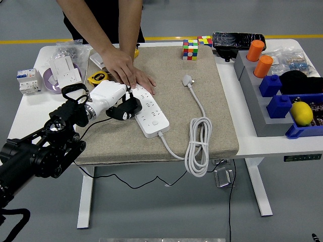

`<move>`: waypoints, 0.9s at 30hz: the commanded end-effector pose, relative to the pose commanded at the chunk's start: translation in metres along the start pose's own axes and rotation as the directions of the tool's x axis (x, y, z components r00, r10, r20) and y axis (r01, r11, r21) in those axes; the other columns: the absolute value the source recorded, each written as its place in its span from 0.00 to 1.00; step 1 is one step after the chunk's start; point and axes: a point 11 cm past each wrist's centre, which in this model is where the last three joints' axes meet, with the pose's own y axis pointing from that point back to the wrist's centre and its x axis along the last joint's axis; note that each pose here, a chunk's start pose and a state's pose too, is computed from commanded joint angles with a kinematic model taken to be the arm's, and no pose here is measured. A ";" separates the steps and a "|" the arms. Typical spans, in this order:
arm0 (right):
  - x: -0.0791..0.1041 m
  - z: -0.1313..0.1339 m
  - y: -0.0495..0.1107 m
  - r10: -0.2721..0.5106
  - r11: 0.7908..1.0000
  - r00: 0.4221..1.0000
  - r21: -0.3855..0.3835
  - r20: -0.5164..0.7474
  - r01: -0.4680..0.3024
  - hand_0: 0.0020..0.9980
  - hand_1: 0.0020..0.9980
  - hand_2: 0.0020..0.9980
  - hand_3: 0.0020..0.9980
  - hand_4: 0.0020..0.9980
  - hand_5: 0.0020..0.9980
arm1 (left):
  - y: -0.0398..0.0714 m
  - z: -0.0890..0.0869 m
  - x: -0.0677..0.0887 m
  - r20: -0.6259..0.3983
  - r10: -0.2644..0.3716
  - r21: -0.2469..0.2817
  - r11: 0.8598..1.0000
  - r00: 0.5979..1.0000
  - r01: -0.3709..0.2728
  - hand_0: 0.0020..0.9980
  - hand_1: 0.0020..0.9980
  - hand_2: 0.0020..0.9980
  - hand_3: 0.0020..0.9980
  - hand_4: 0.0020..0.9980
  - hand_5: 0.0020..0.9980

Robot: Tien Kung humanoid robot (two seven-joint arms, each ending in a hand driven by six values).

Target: Pick up the plug,place it near the board,insert it into the board,press the button

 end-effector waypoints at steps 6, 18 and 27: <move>-0.001 0.000 0.000 -0.001 1.000 1.000 0.000 0.001 0.001 0.94 0.84 0.78 0.80 1.00 1.00 | 0.000 -0.001 -0.001 0.006 -0.009 -0.001 1.000 1.000 0.009 0.43 0.33 0.28 0.34 0.53 0.20; -0.001 -0.002 0.000 -0.003 1.000 1.000 0.002 0.005 0.003 0.94 0.84 0.78 0.80 1.00 1.00 | 0.000 0.000 0.000 0.023 -0.014 -0.007 1.000 1.000 0.014 0.43 0.33 0.28 0.34 0.53 0.20; -0.001 -0.003 0.000 -0.003 1.000 1.000 0.004 0.008 0.003 0.94 0.84 0.78 0.80 1.00 1.00 | 0.000 0.000 -0.002 0.035 -0.025 -0.009 1.000 0.999 0.026 0.43 0.33 0.28 0.33 0.53 0.20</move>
